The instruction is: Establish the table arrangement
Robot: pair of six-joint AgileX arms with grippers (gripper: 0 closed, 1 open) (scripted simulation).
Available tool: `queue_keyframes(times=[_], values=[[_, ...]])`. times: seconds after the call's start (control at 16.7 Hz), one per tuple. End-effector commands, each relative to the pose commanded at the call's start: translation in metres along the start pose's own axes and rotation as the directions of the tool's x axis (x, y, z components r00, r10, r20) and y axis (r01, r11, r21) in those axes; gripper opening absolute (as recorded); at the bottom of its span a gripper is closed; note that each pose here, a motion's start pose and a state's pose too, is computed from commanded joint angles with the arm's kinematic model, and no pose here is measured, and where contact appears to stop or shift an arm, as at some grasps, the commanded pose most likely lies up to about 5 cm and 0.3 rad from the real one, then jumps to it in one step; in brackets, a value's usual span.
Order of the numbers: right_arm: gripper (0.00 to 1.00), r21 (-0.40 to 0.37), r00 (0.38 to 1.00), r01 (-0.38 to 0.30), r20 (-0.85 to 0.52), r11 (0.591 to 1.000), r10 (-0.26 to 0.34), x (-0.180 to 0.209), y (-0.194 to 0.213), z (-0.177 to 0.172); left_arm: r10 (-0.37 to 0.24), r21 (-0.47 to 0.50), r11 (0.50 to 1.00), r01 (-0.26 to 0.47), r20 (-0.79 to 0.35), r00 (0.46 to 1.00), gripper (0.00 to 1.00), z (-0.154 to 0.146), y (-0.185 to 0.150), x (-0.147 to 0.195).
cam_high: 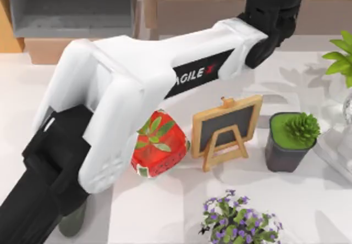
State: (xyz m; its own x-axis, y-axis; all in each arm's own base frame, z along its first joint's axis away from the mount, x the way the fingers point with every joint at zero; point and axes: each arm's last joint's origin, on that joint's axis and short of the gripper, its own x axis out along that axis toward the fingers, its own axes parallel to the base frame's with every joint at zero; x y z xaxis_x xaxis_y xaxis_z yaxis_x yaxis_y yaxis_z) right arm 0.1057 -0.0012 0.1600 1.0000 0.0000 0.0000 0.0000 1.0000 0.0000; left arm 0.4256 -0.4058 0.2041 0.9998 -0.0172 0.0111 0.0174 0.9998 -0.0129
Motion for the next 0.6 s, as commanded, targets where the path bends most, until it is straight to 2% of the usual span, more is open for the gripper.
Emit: queue_keyframes(times=[0.18, 0.6], values=[[1.0, 0.0, 1.0, 0.0, 0.0, 1.0, 0.0, 0.0, 0.0, 0.0, 0.0, 0.0, 1.0, 0.0, 0.0, 1.0, 1.0, 0.0, 0.0, 0.0], [1.0, 0.0, 1.0, 0.0, 0.0, 1.0, 0.0, 0.0, 0.0, 0.0, 0.0, 0.0, 1.0, 0.0, 0.0, 1.0, 0.47, 0.0, 0.0, 0.0]])
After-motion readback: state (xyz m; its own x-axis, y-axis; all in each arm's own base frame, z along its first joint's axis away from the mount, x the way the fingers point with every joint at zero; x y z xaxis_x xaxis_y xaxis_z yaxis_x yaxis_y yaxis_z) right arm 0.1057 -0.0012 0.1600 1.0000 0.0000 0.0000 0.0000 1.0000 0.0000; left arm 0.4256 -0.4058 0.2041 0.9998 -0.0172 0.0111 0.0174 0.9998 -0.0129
